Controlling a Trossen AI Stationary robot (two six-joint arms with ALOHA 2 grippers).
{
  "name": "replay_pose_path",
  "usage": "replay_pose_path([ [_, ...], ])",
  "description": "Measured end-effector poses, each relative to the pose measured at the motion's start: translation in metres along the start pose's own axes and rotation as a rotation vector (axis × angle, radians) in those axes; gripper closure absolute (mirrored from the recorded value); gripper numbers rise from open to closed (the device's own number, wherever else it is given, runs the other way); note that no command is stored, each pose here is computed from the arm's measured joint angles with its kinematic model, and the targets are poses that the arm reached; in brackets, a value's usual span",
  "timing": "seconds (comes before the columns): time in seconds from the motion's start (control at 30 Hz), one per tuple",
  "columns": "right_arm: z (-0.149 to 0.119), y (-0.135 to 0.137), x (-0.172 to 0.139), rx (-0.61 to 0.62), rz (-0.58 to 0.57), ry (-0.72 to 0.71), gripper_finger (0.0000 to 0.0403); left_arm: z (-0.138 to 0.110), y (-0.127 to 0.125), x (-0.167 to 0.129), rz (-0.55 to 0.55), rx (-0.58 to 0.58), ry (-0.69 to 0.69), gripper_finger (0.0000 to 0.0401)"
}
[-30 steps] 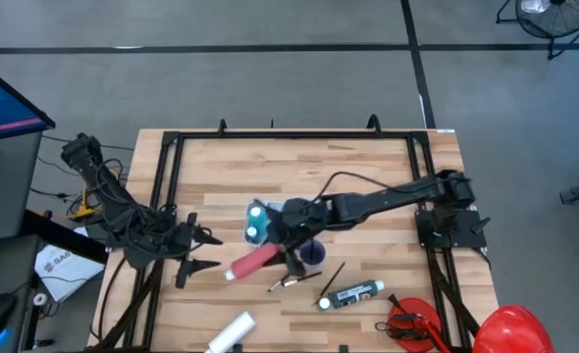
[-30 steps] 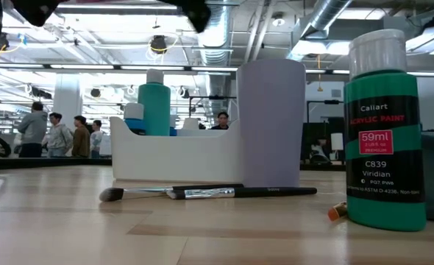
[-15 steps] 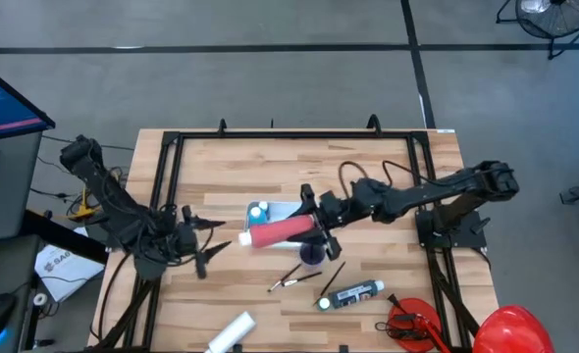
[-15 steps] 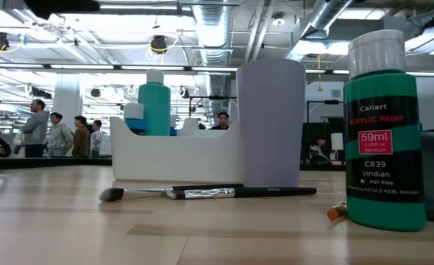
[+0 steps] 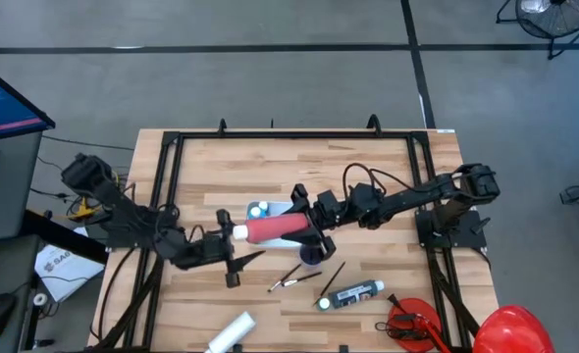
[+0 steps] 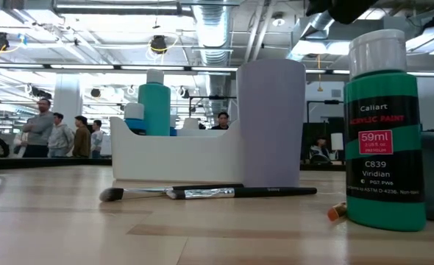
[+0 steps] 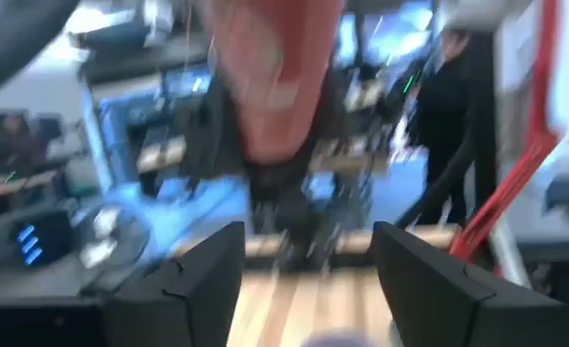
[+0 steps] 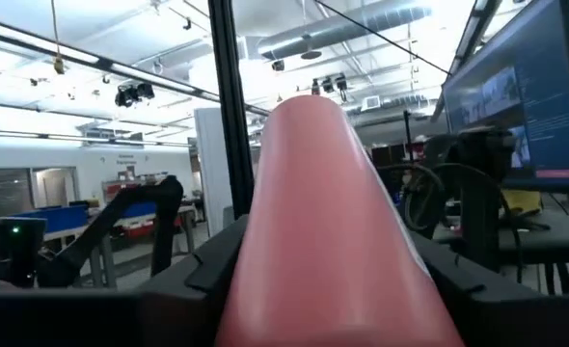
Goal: Pick & Place Paint Supplies
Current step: Put the red paint bottle into the white bin
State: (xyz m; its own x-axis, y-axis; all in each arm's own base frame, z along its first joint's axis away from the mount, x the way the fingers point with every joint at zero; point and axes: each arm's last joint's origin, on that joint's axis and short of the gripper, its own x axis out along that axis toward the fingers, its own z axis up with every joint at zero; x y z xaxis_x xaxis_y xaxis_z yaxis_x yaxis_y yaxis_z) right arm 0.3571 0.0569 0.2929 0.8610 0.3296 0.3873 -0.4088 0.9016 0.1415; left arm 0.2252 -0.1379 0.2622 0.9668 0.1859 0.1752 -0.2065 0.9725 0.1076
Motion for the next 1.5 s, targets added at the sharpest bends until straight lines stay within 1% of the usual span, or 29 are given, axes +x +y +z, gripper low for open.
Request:
replay_pose_path([
  [0.07,0.000,0.000,0.000,-0.002,0.001,-0.001,0.0229,0.006,0.001,0.002,-0.038,-0.027,-0.090,0.0197],
  [0.17,0.000,0.000,0.000,-0.002,0.002,0.000,0.0227,0.013,0.004,0.004,-0.065,-0.036,-0.189,0.0221],
  [0.27,0.000,0.000,0.000,-0.004,0.002,0.000,0.0204,0.017,0.009,0.005,-0.077,-0.039,-0.219,0.0239],
  [0.37,0.000,-0.001,0.000,-0.007,-0.006,-0.002,0.0184,0.022,0.015,0.006,-0.055,-0.057,-0.237,0.0249],
  [0.43,0.001,-0.003,0.000,-0.009,-0.020,-0.005,0.0180,0.023,0.018,0.007,-0.053,-0.062,-0.246,0.0251],
  [0.5,0.001,-0.003,0.000,-0.018,-0.023,-0.010,0.0184,0.024,0.021,0.009,-0.079,-0.076,-0.269,0.0249],
  [0.63,0.002,-0.002,0.000,-0.027,-0.020,-0.014,0.0203,0.024,0.022,0.012,-0.144,-0.067,-0.302,0.0233],
  [0.8,0.003,-0.003,0.000,-0.039,-0.024,-0.017,0.0220,0.025,0.024,0.013,-0.144,-0.076,-0.312,0.0190],
  [1.0,0.003,-0.003,0.000,-0.038,-0.031,-0.015,0.0205,0.025,0.023,0.013,-0.149,-0.094,-0.311,0.0122],
  [1.1,0.002,-0.004,0.000,-0.037,-0.035,-0.010,0.0200,0.027,0.025,0.013,-0.127,-0.105,-0.330,0.0097],
  [1.17,-0.001,-0.005,0.000,-0.032,-0.044,0.010,0.0201,0.031,0.029,0.015,-0.111,-0.117,-0.356,0.0086],
  [1.27,-0.003,-0.006,-0.001,-0.030,-0.054,0.019,0.0208,0.031,0.034,0.020,-0.089,-0.112,-0.359,0.0077],
  [1.4,-0.001,-0.006,-0.001,-0.040,-0.072,0.003,0.0214,0.034,0.040,0.025,-0.066,-0.129,-0.368,0.0074],
  [1.5,-0.001,-0.007,-0.001,-0.040,-0.075,0.009,0.0210,0.033,0.041,0.026,-0.059,-0.137,-0.364,0.0073],
])
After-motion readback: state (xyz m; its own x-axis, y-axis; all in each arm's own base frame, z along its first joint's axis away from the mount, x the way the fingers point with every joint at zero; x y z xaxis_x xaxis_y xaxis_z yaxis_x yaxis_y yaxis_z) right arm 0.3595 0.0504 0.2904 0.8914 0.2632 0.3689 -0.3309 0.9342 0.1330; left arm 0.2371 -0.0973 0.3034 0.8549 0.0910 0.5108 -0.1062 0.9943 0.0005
